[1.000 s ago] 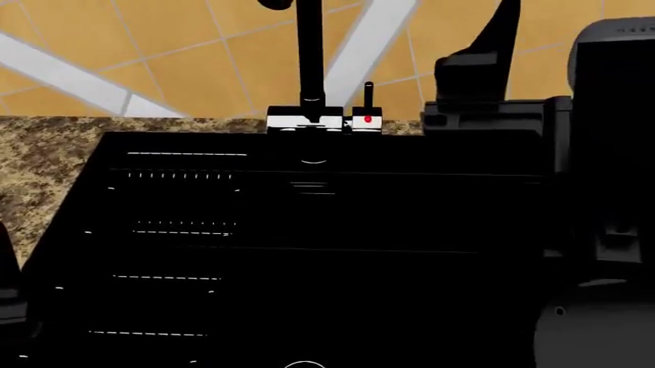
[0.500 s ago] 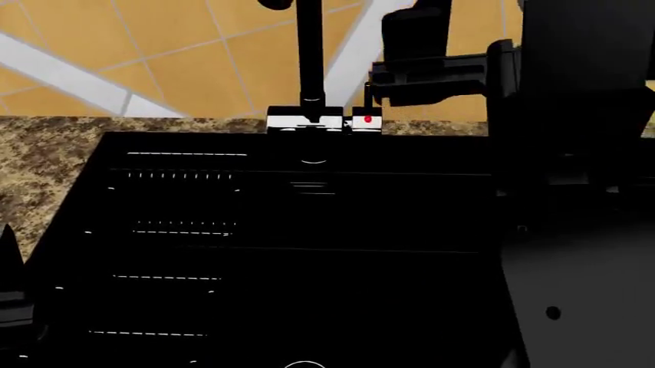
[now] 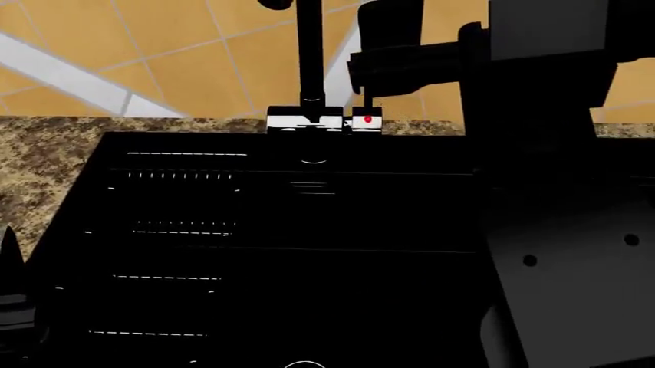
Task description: Turn the sink spout to the right.
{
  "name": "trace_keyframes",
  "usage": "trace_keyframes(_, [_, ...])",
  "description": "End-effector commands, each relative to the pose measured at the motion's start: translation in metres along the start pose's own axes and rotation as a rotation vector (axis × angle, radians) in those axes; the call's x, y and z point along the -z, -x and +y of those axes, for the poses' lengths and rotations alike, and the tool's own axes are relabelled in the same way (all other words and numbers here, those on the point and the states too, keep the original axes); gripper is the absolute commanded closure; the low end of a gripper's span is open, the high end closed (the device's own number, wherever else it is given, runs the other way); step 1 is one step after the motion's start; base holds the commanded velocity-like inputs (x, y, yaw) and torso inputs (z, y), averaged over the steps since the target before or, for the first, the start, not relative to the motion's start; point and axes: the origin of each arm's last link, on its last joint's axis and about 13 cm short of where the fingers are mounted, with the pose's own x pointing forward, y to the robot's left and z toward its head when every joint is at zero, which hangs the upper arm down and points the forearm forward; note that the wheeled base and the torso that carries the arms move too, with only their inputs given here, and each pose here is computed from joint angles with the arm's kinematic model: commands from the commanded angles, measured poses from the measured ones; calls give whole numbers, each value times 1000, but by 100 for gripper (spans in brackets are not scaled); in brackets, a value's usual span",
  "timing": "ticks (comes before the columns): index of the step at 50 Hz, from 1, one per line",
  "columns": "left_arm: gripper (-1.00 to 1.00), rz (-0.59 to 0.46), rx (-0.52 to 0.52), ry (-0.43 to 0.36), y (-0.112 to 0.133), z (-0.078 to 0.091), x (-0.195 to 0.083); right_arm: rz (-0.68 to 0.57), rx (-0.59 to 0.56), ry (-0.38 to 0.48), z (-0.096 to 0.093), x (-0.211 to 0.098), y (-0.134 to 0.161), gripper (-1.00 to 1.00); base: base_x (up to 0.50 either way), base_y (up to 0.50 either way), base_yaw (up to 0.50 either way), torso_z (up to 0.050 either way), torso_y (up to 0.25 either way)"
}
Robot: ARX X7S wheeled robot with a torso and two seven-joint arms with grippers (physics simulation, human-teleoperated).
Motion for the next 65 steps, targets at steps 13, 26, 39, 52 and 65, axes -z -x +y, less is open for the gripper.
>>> trace_keyframes(13, [-100, -6, -7, 21, 1, 1, 2, 2, -52, -50, 11, -29, 6, -100, 0, 0, 0, 0, 0])
trace_keyframes(26, [-100, -2, -12, 24, 2, 1, 2, -2, -121, -60, 18, -41, 14, -100, 0, 0, 0, 0, 0])
trace_keyframes(39, [-100, 4, -15, 27, 2, 1, 3, -60, -191, -36, 26, -53, 16, -100, 0, 0, 0, 0, 0])
trace_keyframes(52, [-100, 10, -17, 26, 1, 1, 3, -91, -272, -91, 44, -54, 7, -100, 0, 0, 0, 0, 0])
trace_keyframes(65, [-100, 10, -16, 31, 2, 1, 3, -69, -298, -144, 58, -43, -1, -100, 0, 0, 0, 0, 0])
